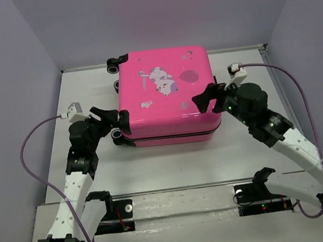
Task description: Pack the luggage
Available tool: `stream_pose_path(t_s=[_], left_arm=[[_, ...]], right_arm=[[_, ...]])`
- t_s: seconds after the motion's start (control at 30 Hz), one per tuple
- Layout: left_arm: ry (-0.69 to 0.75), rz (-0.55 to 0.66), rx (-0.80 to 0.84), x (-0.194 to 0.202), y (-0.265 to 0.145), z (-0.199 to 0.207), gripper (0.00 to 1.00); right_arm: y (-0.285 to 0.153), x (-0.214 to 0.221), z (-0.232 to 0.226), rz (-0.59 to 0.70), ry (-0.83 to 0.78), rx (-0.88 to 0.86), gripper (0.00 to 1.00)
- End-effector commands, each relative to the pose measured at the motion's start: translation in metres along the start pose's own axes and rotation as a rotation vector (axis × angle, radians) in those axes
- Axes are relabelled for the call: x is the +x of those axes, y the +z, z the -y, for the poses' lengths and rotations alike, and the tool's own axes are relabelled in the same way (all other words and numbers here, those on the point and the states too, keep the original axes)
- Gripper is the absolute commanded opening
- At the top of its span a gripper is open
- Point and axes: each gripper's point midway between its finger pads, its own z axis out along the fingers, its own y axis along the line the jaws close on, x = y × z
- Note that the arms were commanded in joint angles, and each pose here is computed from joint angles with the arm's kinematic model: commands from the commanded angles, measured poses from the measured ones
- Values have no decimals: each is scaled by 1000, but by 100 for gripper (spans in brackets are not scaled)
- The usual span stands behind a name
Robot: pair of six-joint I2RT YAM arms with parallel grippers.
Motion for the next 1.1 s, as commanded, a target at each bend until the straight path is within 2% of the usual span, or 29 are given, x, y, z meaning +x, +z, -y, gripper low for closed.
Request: stream_pose_path(t_s=[0.0, 0.13, 0.27, 0.43, 0.6, 0.7, 0.8, 0.97, 1.07], left_arm=[[140, -74, 173, 28, -11, 34, 6], [154, -70, 183, 40, -18, 38, 6], [163, -89, 199, 54, -22, 40, 6], [188, -105, 235, 69, -30, 50, 6], [185, -157, 336, 97, -47, 70, 6], [195, -174, 357, 110, -52, 78, 6], [228, -224, 398, 132, -62, 93, 6], [282, -260, 436, 155, -70, 112, 6], [297, -252, 469, 153, -72, 126, 6]], right_arm=[[4, -16, 119, -54, 52, 317, 100], [30, -5, 171, -160, 179, 280, 100], [57, 11, 177, -234, 206, 233, 100], [88, 32, 166, -340, 277, 79, 100], [123, 45, 136, -429, 273, -69, 100], [141, 33, 111, -432, 247, -151, 100], [160, 40, 95, -475, 272, -221, 100], [196, 23, 63, -490, 304, -361, 100], [211, 2, 39, -476, 311, -433, 100]])
